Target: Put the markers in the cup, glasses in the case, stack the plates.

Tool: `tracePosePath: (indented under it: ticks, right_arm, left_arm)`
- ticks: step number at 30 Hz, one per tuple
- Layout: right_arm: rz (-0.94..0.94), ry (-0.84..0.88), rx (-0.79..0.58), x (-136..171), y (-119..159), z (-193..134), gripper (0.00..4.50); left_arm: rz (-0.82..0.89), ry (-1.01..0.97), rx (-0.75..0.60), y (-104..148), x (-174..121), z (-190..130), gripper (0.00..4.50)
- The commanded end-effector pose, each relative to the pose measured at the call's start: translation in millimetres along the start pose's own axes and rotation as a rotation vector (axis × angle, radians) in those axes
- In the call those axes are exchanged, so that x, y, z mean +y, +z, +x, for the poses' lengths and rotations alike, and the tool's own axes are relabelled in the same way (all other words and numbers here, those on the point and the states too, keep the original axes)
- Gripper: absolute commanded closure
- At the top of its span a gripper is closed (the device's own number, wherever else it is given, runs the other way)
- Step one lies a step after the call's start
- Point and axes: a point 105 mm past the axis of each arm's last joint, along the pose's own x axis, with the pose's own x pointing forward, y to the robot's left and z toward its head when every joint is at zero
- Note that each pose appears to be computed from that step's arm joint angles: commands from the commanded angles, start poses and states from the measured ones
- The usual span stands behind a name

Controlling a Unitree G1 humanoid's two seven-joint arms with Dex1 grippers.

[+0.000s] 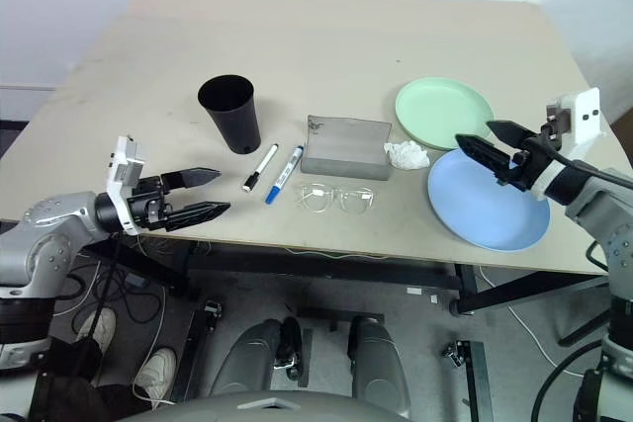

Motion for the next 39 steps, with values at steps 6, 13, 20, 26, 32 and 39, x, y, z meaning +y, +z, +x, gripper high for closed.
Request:
tracePosePath:
  ticks: [6,13,20,26,32,39]
  right_arm:
    - [-0.067,-0.210,0.158,-44.0,-1.7,0.8,0.90]
    - [-0.013,-0.413,0.323,-88.7,-19.1,-2.6,0.90]
    - [0.075,-0.500,0.456,-103.4,-35.0,-5.0,0.90]
    - [0.152,-0.456,0.581,-97.1,-50.3,-10.3,0.90]
    - [0.171,-0.411,0.667,-90.0,-62.4,-17.1,0.90]
    - [0.169,-0.401,0.684,-88.5,-64.0,-21.3,3.06]
  left_arm:
    - [0.080,-0.043,-0.009,-2.8,-17.1,11.1,0.00]
    - [0.078,-0.058,-0.004,-12.3,-24.7,17.6,0.00]
    - [0.081,-0.055,-0.013,-11.9,-24.0,20.9,0.00]
    - [0.081,-0.049,-0.015,-12.2,-23.6,19.9,0.00]
    - [0.082,-0.050,-0.016,-11.1,-22.4,20.4,0.00]
    - [0.085,-0.053,-0.011,-10.9,-20.0,22.3,0.00]
